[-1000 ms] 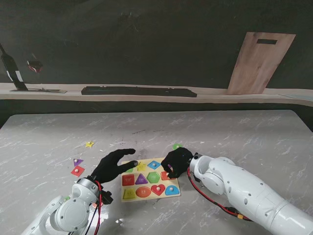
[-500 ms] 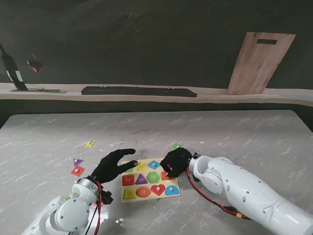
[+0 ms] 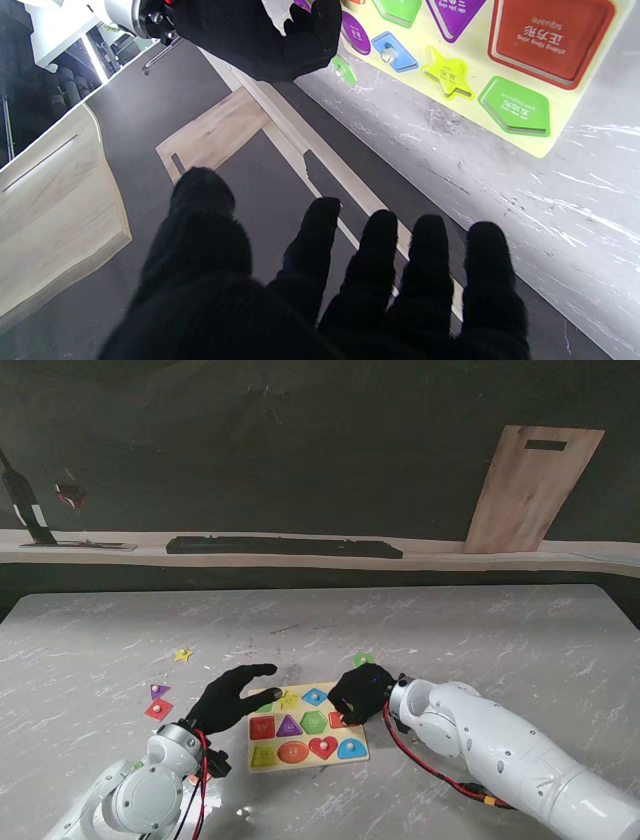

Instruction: Fit puzzle pieces into a puzzle board

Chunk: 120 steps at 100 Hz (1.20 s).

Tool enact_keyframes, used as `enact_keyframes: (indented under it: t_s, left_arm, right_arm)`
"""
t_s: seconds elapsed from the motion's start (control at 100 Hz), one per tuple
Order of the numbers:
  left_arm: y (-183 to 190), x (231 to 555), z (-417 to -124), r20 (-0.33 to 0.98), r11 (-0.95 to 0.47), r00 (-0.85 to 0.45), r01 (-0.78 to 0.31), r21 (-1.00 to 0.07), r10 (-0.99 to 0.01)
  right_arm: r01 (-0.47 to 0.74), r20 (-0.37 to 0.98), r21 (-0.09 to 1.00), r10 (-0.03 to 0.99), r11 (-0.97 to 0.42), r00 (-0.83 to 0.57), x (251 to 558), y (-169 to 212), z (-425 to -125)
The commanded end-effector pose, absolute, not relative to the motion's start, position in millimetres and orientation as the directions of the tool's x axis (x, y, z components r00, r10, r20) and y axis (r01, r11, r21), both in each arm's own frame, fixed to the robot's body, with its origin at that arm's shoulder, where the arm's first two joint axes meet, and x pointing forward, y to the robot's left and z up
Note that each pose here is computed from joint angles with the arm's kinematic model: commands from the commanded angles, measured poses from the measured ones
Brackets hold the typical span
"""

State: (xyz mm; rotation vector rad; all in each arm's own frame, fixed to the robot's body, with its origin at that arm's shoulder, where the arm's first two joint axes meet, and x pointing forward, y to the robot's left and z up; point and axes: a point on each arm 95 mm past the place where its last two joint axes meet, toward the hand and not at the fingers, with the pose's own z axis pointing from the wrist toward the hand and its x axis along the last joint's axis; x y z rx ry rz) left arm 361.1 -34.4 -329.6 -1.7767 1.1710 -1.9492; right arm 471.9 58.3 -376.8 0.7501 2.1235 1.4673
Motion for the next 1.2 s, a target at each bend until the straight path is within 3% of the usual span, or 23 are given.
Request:
enact_keyframes:
  t_s: [0.0, 0.39, 1.19]
  left_arm:
    - [-34.8, 360.4, -330.2, 0.718, -0.644, -0.22, -0.325, -0.692, -0.66]
    - [-35.0, 360.4, -330.2, 0.718, -0.644, -0.219, -0.325, -0.692, -0.661]
    - [-35.4, 360.7, -330.8, 0.72, -0.646, -0.217, -0.327, -0.69, -0.659]
  right_arm:
    - [0.197, -0.048, 0.932, 0.643, 0.303, -0.764, 462.8, 59.7, -387.2]
    - [0.212, -0.044, 0.922, 0.634, 0.323, -0.772, 462.9, 58.0, -388.4]
    - [0.239, -0.094, 0.912, 0.739, 0.332, -0.667, 457.4, 50.1, -390.3]
